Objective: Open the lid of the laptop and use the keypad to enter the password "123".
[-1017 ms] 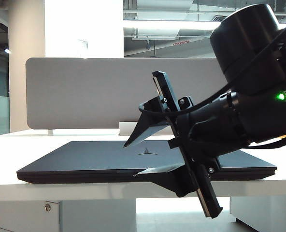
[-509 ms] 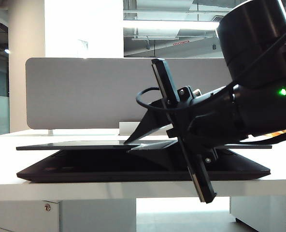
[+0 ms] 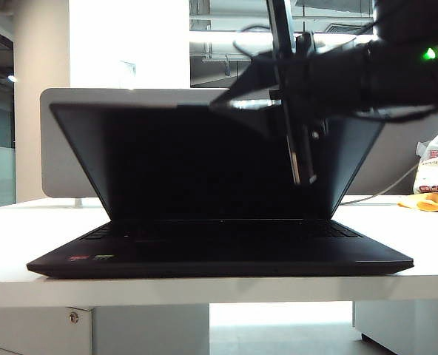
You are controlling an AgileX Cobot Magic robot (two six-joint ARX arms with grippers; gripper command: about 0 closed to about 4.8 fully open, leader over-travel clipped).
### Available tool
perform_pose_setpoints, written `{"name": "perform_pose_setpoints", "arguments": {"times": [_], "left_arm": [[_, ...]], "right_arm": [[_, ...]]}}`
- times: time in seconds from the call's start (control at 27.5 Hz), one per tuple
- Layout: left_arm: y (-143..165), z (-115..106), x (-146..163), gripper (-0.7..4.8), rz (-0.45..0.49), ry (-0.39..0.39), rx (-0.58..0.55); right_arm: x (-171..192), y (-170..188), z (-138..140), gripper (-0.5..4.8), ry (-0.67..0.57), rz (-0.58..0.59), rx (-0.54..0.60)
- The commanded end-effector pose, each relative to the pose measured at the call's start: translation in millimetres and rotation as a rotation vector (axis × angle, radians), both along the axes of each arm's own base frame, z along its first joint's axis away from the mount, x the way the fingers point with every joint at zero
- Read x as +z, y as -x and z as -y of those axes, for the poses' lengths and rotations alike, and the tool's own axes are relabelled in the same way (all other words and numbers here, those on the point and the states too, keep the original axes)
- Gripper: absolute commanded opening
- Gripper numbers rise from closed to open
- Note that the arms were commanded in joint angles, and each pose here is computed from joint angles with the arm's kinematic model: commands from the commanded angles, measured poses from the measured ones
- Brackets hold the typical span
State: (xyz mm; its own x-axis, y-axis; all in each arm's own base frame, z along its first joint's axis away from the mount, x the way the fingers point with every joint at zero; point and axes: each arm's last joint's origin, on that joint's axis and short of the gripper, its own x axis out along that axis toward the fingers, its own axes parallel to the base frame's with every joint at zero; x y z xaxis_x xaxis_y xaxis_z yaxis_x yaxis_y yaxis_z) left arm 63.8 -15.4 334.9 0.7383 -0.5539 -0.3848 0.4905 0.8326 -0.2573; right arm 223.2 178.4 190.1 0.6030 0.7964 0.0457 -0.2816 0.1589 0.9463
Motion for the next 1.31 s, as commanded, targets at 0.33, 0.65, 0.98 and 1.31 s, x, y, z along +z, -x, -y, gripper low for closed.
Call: {"name": "perform_pose_setpoints", "arguments": {"times": [0.33,0.65,0.98,1.31], "left_arm": [[1.0,-0.1,0.3,-0.04,-0.005,-0.007,0.004],[2.8,-1.0,-4.0,-0.04,-0.041,-0.043,0.025],[2.6,-1.0,-4.0,-0.04,-0.04,-0.045,0.028],[3.7,0.8,-3.2,-0.04,-0.049,0.007,-0.031]], "right_arm": [[14.4,17.3,-24.2,-0.06,-0.003,0.052,0.335],[-7.9,34.7,-10.2,-0.05,0.57,0.045,0.235],[5.1,26.9,17.8,-0.05,0.849,0.161,0.018],[31.6,12.5,16.9,-0.05,0.987,0.251,-0.065]]}}
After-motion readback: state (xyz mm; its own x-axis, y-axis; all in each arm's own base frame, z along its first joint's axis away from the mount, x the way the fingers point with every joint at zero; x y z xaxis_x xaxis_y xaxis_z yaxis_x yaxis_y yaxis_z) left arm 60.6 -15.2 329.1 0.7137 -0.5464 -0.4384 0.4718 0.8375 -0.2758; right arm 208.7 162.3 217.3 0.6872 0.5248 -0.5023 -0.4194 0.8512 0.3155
